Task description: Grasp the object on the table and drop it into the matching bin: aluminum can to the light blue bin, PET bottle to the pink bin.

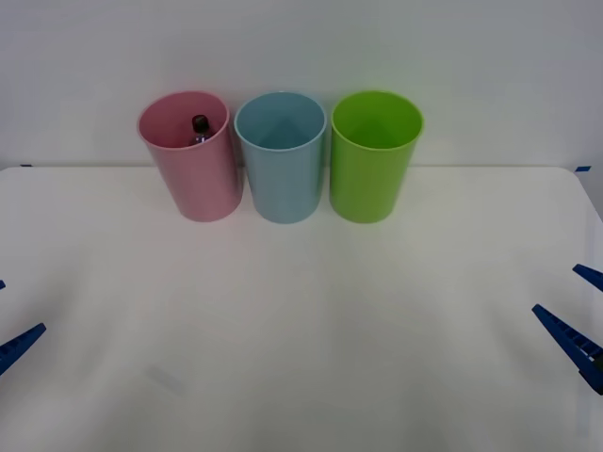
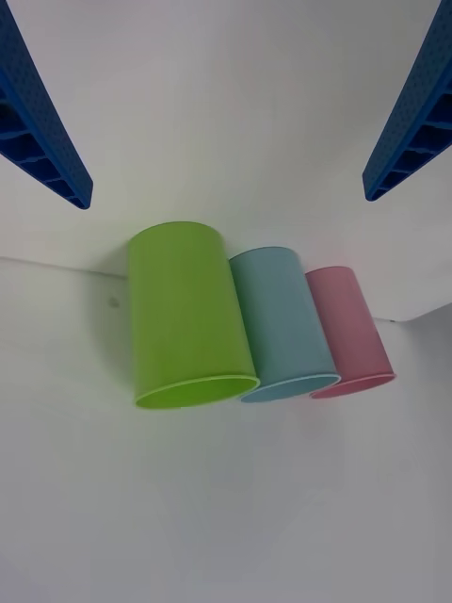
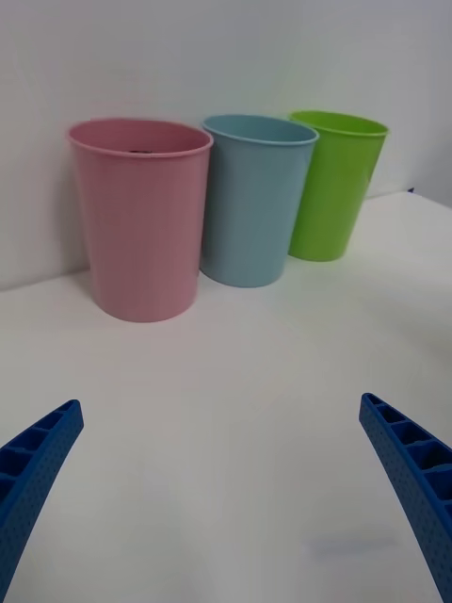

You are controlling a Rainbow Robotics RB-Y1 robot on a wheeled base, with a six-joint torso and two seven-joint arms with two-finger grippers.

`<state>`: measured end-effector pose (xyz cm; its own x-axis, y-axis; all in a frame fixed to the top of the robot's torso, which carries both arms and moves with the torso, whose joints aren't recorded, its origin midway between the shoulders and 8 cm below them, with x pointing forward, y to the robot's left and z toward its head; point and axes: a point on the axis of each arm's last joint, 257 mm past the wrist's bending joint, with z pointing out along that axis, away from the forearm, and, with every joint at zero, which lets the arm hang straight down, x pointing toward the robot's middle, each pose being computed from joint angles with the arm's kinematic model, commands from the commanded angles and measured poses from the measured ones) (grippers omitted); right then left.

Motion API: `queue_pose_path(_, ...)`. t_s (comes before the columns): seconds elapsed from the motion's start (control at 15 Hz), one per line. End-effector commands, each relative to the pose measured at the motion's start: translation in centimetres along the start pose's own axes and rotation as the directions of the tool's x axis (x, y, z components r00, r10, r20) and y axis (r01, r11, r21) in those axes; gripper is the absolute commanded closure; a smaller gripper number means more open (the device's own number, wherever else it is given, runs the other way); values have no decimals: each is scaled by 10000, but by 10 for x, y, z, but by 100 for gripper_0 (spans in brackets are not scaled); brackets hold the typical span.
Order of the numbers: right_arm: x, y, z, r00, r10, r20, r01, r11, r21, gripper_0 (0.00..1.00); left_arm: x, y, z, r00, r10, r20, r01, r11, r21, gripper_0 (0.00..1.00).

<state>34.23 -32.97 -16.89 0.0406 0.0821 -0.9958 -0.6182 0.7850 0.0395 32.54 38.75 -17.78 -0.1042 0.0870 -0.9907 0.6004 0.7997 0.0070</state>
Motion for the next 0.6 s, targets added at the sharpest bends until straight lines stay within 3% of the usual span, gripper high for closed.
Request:
queue_pose_path(0.07, 0, 0, 0, 10000, 0, 0, 0, 10000, 0, 0, 12, -3, -12, 9991, 31, -434, -32, 10000, -8, 0)
queue_pose_path(0.33, 0, 0, 0, 10000, 0, 0, 0, 10000, 0, 0, 29, -8, -16, 9969, -332, -719, 323, 9994, -126, 0)
queue_pose_path(0.6, 0, 0, 0, 10000, 0, 0, 0, 10000, 0, 0, 29, -8, -16, 9969, -332, -719, 323, 9994, -126, 0)
